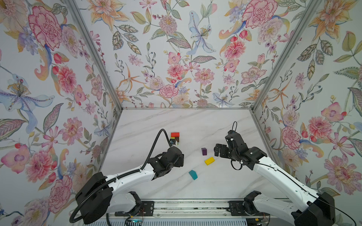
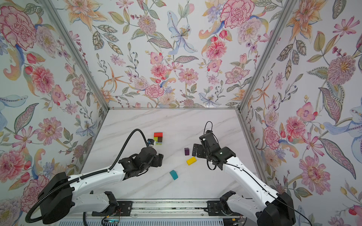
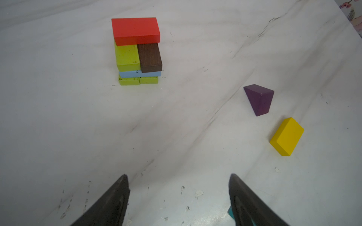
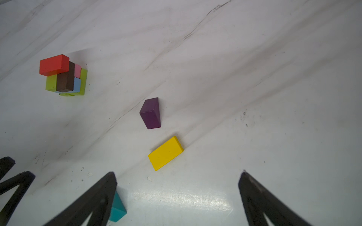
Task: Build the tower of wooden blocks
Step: 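Draw the left gripper back while the right gripper moves over the yellow block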
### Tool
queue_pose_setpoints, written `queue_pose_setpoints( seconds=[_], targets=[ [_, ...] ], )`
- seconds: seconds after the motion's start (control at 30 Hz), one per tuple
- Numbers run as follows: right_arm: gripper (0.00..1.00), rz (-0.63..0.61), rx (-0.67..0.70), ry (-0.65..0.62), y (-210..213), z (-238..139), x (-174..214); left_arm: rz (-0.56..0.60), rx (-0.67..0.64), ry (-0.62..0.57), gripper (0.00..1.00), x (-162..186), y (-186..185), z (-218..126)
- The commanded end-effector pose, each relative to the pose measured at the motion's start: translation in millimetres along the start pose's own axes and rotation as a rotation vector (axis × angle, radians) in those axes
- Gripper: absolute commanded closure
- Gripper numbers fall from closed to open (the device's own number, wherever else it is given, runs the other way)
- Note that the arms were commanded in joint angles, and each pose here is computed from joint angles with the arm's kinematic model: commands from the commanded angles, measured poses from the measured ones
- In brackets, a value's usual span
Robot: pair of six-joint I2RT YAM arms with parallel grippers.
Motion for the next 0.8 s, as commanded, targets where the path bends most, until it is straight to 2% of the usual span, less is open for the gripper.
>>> queue_pose_setpoints(
  seconds=[0.0, 0.13, 0.33, 0.57, 0.77],
  targets=[
    [0.01, 0.012, -0.017, 0.064, -5, 14, 23, -0.048, 0.045, -0.06, 0.19, -20, -12, -8],
    [0.01, 0.025, -0.105, 0.094, 9, 30, 33, -0.055, 0.025, -0.081, 0.19, -22, -3, -18],
    [0.01, 0.017, -0.098, 0.161, 19, 53, 49, -0.079, -0.027, -0.098, 0.19, -12, 20, -34],
    [0.01, -0.024, -0.148, 0.226, 52, 67, 74, -0.1, -0.094, -0.149, 0.15, -8, 46, -54],
    [0.01, -0.052, -0.169, 0.263, 82, 81, 83, -0.094, -0.108, -0.149, 0.15, -7, 54, -56]
  ],
)
Point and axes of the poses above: each gripper's point midway between its finger pads, its own z axis out along the fingers, its own y axis along the line the jaws close on, x = y × z, the point moved 1 cm from there along -z, back along the fingers, and after that the axes turned 3 degrees about z, right-handed, at the moved point
